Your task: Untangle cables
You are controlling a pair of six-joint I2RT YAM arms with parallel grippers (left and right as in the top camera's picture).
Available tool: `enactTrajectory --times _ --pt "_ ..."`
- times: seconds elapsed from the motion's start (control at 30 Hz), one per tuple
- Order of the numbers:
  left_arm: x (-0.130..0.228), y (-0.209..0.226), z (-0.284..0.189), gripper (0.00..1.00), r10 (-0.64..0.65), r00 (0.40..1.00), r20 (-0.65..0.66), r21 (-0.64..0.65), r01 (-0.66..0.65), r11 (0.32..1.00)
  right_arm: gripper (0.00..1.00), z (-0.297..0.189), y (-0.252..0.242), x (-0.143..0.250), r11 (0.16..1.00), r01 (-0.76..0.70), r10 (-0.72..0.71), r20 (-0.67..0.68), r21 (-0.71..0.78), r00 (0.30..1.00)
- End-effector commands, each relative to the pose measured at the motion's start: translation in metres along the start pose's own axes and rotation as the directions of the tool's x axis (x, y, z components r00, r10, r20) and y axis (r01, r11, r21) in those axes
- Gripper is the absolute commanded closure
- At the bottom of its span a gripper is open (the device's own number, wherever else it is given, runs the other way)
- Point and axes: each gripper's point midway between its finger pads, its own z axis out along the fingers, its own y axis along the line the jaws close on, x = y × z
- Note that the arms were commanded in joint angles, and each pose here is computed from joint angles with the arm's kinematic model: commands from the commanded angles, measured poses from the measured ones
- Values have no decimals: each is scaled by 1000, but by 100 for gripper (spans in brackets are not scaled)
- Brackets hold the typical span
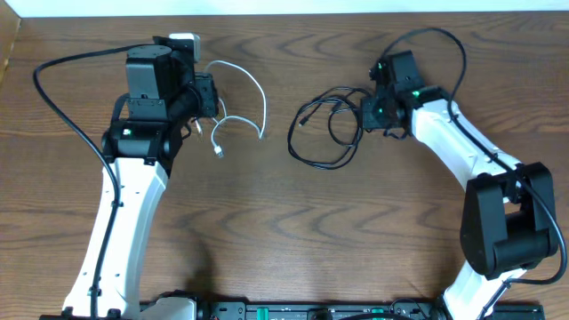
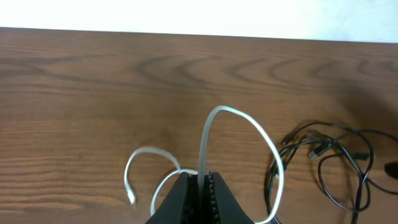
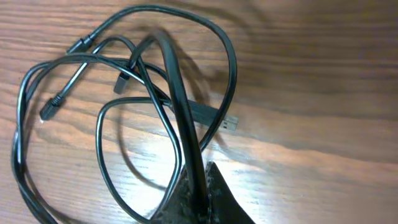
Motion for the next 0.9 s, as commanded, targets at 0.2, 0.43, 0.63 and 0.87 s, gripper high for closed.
enactTrajectory --times 0.2,0.43,0.63,0.87 --pt "6 -3 -1 92 7 1000 -21 12 -7 1000 99 -43 -71 -17 907 -37 25 34 420 999" --pt "6 -11 -2 92 8 1000 -25 60 -7 998 44 -39 -38 -16 959 158 -151 -50 235 987" --pt "8 -22 -3 92 8 999 -34 125 -4 992 42 -38 -23 -10 961 212 -202 -69 179 977" --pt "13 -61 -7 92 43 998 -46 275 -28 961 44 -36 27 8 952 304 -307 -94 -46 947"
